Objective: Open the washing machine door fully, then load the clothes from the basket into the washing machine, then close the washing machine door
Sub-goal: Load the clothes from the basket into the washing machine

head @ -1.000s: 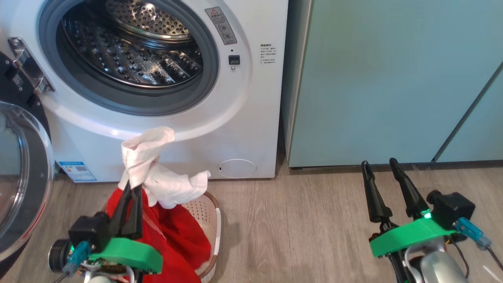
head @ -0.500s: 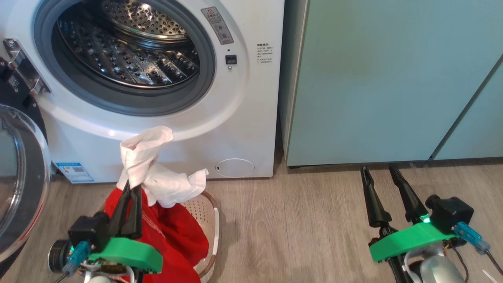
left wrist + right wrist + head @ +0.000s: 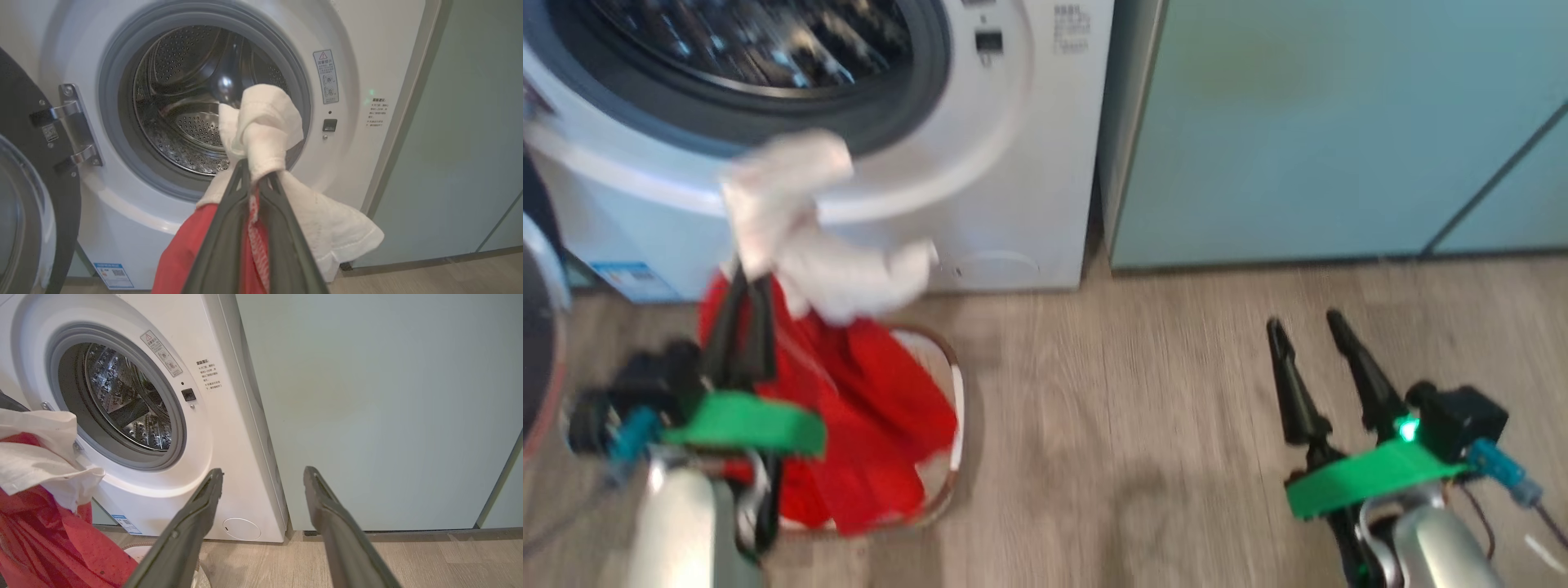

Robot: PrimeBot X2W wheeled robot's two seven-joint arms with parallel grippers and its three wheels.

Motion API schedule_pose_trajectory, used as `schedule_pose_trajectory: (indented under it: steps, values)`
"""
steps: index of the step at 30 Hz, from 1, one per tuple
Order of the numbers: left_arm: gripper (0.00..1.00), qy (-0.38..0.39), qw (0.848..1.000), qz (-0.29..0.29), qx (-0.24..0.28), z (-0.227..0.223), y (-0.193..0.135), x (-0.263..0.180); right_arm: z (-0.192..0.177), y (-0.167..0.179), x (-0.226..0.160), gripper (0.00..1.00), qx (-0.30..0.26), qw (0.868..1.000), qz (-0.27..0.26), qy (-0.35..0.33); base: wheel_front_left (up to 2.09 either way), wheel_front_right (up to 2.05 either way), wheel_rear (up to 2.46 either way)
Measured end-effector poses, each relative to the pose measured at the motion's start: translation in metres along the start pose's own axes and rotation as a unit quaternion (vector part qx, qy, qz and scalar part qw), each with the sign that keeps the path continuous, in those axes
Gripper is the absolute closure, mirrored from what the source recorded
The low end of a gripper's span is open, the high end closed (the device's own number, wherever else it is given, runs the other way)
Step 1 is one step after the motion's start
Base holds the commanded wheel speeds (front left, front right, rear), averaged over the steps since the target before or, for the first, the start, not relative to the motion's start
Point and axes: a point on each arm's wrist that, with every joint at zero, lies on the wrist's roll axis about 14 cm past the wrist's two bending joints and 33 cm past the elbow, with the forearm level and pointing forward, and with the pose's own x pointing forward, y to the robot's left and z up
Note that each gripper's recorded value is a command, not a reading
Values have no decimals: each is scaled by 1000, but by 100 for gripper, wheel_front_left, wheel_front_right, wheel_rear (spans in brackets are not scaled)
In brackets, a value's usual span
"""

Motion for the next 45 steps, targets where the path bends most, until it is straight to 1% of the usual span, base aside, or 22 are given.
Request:
schedule_pose_trajectory:
  steps: [7,11,15,16,18,21,26,28,33,36,40,43,45]
  values:
    - [100,-44,999,-1,16,4,16,76,-13,-10,37,0,-7,1000,-6,12,0,0,0]
    - [100,-73,997,-1,30,6,25,123,-33,-17,48,0,-9,999,-12,38,0,0,0]
    - [100,-79,996,-8,41,-8,29,167,-51,-27,57,0,-8,998,-23,57,0,0,0]
    - [100,-79,996,-8,41,-8,29,167,-51,-27,57,0,-8,998,-23,57,0,0,0]
    - [100,-77,996,-13,52,-20,31,186,-59,-28,62,0,-4,998,-22,66,0,0,0]
    - [100,-72,996,-18,55,-36,34,216,-74,-30,67,0,0,996,-22,83,0,0,0]
    - [100,-55,992,-51,101,-68,28,263,-96,-42,72,0,3,994,-35,107,0,0,0]
    - [100,-44,992,-56,108,-81,29,280,-104,-45,75,0,4,993,-37,114,0,0,0]
    - [100,-33,991,-51,122,-97,40,319,-120,-55,77,0,7,990,-48,132,0,0,0]
    - [100,-28,992,-44,119,-104,43,338,-129,-59,75,0,8,988,-52,144,0,0,0]
    - [100,-18,994,-35,106,-116,46,357,-139,-63,71,0,10,986,-59,158,0,0,0]
    - [100,-23,992,-31,121,-117,48,368,-143,-67,72,0,6,985,-61,163,0,0,0]
    - [100,-39,993,-13,115,-112,54,374,-144,-67,73,0,7,985,-60,163,0,0,0]
